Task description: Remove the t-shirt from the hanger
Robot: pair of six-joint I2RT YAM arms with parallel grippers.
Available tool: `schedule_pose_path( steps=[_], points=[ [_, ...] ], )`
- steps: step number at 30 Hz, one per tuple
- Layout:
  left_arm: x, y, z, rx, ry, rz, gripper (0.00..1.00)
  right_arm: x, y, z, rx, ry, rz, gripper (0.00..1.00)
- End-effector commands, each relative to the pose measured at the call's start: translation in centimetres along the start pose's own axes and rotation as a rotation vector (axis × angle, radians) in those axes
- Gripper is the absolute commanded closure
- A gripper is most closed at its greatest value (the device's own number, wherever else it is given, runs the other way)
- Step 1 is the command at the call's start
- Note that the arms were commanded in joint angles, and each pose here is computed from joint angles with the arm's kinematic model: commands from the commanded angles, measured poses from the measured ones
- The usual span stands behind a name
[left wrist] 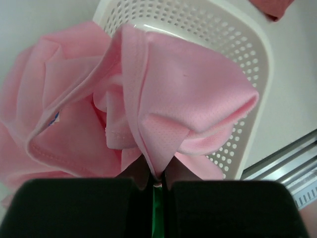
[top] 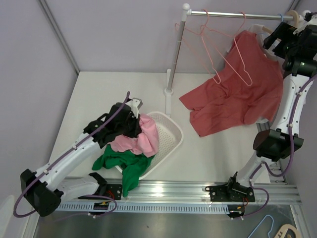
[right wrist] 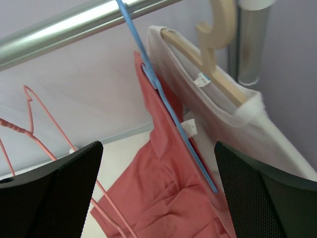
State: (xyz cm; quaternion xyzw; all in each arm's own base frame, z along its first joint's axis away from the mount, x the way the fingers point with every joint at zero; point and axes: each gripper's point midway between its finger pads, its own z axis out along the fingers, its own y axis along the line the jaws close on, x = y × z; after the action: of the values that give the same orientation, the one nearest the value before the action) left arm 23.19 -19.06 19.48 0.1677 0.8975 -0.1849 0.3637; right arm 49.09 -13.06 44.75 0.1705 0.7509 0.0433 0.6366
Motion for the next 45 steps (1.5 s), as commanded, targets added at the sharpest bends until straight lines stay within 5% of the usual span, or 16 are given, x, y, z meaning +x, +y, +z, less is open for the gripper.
schedule_pose_path(
  steps=[1, 6, 15, 19, 20, 21, 22, 23, 27, 35, 40, 45],
  points=[
    [0.4, 0.9, 2.2, -0.035, -0.009, -0.112, 0.99, -1.8, 2.6, 1.2, -0.157, -0.066, -0.020, 0.02],
    [6.1, 0.4, 7.0, 0.021, 0.173, -0.256, 0.99, -1.0, 3.2, 3.9, -0.236, -0.058, -0.015, 0.05],
    [6.6, 1.7, 11.1, 0.019, 0.201, -0.315, 0.99, -1.7, 3.6, 6.0, -0.262, -0.108, -0.033, 0.08],
    [7.6, 2.3, 12.2, 0.004, 0.235, -0.314, 0.99, -2.2, 3.7, 6.2, -0.245, -0.131, -0.040, 0.19],
    [7.7, 2.5, 12.3, 0.002, 0.240, -0.318, 0.92, -2.0, 3.8, 6.4, -0.242, -0.131, -0.051, 0.23],
    [7.7, 2.5, 12.3, 0.007, 0.241, -0.324, 0.41, -2.4, 4.0, 6.3, -0.236, -0.140, -0.057, 0.30],
    [7.7, 2.5, 12.4, 0.008, 0.238, -0.324, 0.14, -2.4, 3.9, 6.4, -0.230, -0.140, -0.060, 0.32],
    [7.3, 2.4, 12.0, 0.017, 0.216, -0.325, 0.01, -2.3, 3.8, 6.5, -0.225, -0.141, -0.064, 0.33],
    [4.7, 2.6, 9.6, 0.004, 0.067, -0.331, 0.00, -2.6, 4.0, 6.9, -0.227, -0.149, -0.048, 0.56],
    [-1.4, 3.4, 2.1, -0.058, -0.204, -0.302, 0.00, -1.3, 4.1, 7.8, -0.233, -0.112, -0.044, 0.59],
    [-3.8, 2.5, -1.2, -0.014, -0.307, -0.278, 0.00, -0.5, 3.9, 8.0, -0.228, -0.085, -0.051, 0.98],
    [-5.6, 2.3, -3.8, -0.001, -0.416, -0.262, 0.00, -2.6, 5.5, 6.6, -0.262, -0.146, -0.061, 1.00]
  ],
)
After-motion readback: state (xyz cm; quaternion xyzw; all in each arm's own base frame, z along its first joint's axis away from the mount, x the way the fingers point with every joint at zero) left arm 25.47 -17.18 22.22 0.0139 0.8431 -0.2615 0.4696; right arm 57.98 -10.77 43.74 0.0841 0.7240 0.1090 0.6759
